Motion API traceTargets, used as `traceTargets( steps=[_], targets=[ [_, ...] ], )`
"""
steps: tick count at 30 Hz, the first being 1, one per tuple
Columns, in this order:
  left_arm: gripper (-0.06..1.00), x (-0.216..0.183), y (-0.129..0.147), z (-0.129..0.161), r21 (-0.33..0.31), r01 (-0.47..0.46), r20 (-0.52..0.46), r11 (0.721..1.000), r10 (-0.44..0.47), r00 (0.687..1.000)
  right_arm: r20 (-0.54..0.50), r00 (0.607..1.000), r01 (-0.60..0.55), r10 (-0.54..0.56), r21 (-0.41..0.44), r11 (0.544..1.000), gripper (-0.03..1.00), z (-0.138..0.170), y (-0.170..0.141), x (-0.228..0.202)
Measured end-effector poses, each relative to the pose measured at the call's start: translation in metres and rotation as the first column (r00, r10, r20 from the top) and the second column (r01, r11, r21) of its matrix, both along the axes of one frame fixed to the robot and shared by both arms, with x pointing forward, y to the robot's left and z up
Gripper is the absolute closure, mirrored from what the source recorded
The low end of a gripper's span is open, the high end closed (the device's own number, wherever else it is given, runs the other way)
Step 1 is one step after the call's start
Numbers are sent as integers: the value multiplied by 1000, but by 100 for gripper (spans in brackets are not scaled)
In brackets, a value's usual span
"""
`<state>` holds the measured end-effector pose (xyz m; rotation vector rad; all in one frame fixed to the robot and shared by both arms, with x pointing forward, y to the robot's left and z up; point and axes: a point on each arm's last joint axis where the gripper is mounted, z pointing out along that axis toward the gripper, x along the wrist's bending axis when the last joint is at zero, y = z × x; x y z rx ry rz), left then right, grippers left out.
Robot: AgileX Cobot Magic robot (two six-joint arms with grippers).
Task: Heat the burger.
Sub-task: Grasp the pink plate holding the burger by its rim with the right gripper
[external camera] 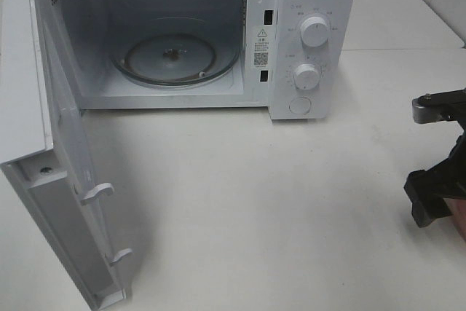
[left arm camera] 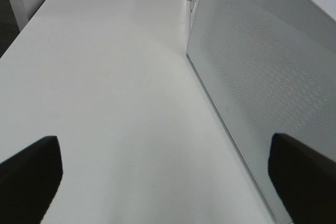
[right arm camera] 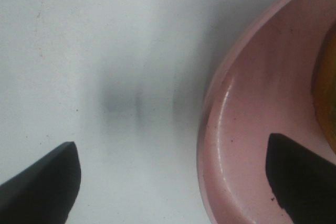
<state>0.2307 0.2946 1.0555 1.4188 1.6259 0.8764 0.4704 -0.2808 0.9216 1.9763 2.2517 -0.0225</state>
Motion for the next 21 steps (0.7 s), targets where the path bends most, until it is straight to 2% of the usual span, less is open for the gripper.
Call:
traceTargets(
  steps=[11, 21],
  targets=[
    [-4, 0, 0, 0, 0, 0, 0, 1000, 0, 1000, -5, 999, 38, -38, 2, 999, 7, -17, -12, 8],
    [-4, 0, 0, 0, 0, 0, 0, 1000, 0, 1000, -68, 997, 38, -38, -1, 999, 10, -39, -12, 11]
  ],
)
